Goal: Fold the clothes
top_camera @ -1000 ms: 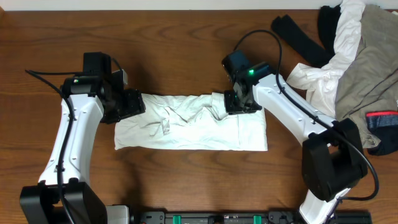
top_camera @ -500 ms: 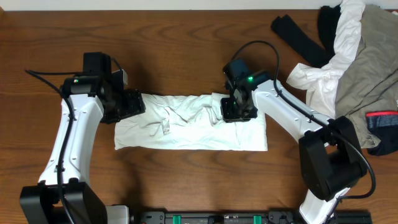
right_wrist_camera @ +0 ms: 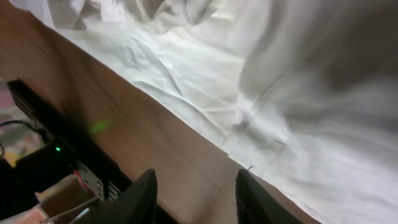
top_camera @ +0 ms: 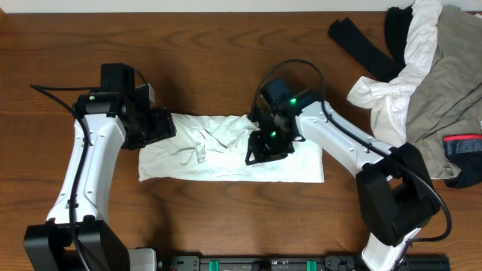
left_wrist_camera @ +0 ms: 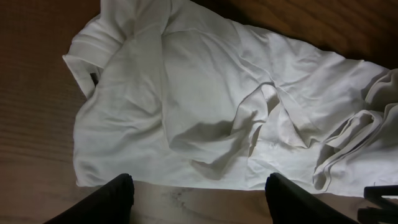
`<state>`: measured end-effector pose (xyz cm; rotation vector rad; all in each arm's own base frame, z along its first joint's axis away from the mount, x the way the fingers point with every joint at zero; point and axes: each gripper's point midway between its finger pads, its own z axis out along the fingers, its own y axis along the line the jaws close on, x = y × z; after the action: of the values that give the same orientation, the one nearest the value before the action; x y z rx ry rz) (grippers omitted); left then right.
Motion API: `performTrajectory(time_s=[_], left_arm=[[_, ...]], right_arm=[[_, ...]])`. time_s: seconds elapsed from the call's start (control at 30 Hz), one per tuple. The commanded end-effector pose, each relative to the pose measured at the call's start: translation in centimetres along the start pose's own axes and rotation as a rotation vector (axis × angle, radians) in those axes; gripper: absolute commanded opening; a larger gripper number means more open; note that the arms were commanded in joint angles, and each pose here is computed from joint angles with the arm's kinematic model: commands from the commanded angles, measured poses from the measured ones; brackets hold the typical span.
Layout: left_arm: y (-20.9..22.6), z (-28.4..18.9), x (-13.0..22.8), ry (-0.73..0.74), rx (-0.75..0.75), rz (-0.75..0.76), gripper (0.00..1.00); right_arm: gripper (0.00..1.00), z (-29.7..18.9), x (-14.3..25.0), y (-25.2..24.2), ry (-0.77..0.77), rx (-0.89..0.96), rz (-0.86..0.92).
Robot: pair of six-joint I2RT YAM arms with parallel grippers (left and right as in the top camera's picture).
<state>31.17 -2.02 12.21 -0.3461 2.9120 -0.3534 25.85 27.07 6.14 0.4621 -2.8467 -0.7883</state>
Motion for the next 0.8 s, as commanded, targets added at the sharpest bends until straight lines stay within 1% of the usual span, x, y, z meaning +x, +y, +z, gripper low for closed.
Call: performTrajectory(time_s=[0.0, 0.07, 0.1, 0.23, 0.37, 0.43, 0.53, 0.6, 0.7, 0.77], left_arm=[[0.5, 0.2, 0.2, 0.007, -0.015, -0.008, 0.71], [0.5, 0.2, 0.2, 0.007, -0.015, -0.008, 0.71], [0.5, 0.2, 0.2, 0.007, -0.015, -0.008, 0.75], [0.5, 0.3, 0.1, 0.004, -0.015, -0.003, 0.80], [0.8, 1.6, -0.2, 0.030, -0.020, 0.025, 0.86], [2.0, 2.4, -0.3, 0.049, -0.064, 0.015, 0.88], [4.6, 3.2, -0.9, 0.056, -0.118, -0.066, 0.88], [5.9, 3.6, -1.5, 0.049, -0.108, -0.103, 0.88], [6.3, 4.6, -2.0, 0.061, -0.041, -0.069, 0.89], [6.6, 5.3, -2.2, 0.068, -0.027, -0.048, 0.89]], right_arm=[[0.34, 0.1, -0.5, -1.5, -0.019, 0.071, -0.014], [0.32, -0.4, -1.0, -2.2, -0.038, 0.094, -0.004], [0.31, -0.9, -1.4, -2.5, -0.053, 0.107, 0.002], [0.31, -3.7, -3.0, -4.1, -0.129, 0.162, 0.038], [0.32, -6.3, -3.4, -5.6, -0.182, 0.195, 0.081], [0.32, -7.3, -2.9, -6.9, -0.181, 0.230, 0.116], [0.32, -8.0, -1.6, -8.8, -0.142, 0.289, 0.163], [0.32, -8.5, -0.8, -10.2, -0.118, 0.336, 0.194], [0.32, -8.9, -0.5, -11.1, -0.113, 0.364, 0.207], [0.33, -8.9, -0.7, -11.1, -0.121, 0.366, 0.204]])
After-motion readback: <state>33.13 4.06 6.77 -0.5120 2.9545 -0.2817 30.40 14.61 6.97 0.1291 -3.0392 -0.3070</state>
